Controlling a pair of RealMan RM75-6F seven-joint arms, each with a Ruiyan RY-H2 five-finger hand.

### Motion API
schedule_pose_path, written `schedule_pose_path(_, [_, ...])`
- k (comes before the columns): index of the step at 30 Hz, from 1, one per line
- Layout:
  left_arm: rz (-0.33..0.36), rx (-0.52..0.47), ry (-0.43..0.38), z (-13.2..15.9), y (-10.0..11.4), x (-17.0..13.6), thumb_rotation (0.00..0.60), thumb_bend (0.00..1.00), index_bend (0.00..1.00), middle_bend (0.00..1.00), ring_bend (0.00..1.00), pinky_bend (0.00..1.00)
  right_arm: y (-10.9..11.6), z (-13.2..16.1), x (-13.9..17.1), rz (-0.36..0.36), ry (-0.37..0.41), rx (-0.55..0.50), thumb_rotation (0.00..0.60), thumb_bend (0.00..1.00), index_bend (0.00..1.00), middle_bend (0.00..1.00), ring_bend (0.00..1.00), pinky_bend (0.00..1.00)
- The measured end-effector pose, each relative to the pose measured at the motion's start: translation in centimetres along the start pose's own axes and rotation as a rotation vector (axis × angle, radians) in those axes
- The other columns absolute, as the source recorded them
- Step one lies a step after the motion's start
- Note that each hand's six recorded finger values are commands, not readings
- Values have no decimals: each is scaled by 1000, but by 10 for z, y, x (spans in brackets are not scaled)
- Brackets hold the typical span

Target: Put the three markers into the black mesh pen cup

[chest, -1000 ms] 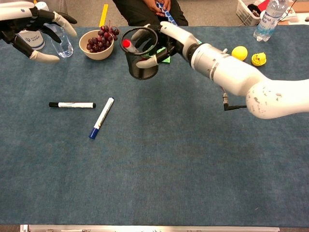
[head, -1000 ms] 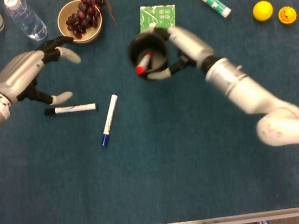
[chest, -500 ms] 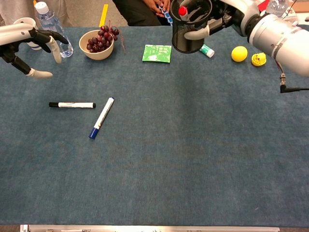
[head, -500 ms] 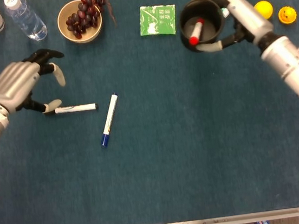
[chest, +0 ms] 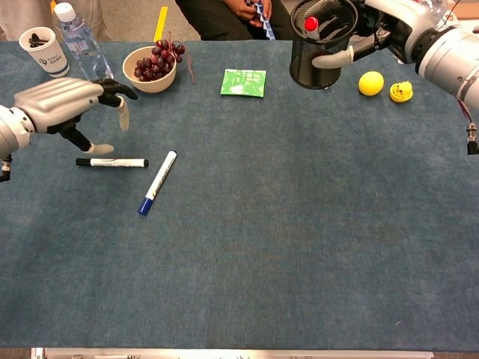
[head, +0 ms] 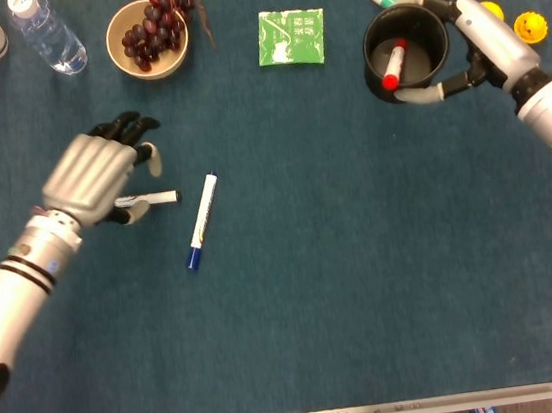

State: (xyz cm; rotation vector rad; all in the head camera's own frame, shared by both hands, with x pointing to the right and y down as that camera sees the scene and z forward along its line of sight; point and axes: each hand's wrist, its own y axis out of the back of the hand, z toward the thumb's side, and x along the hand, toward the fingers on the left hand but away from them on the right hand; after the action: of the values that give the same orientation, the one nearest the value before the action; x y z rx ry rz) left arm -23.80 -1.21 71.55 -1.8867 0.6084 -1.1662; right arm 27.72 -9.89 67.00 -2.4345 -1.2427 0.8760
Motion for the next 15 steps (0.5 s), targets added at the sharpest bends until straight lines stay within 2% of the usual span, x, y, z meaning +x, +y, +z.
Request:
schedule_pose_path(6, [-6,13,30,9,-21,13,600,237,417,133,94,219,0,-4,3,3,-6,-4,600,365,519,451,343,294])
schedule_pose_path(15, [-18,51,86,2,-39,26,600,237,471,139,94,219,3,-9,5,1,-14,-8,600,365,519,451,343,294])
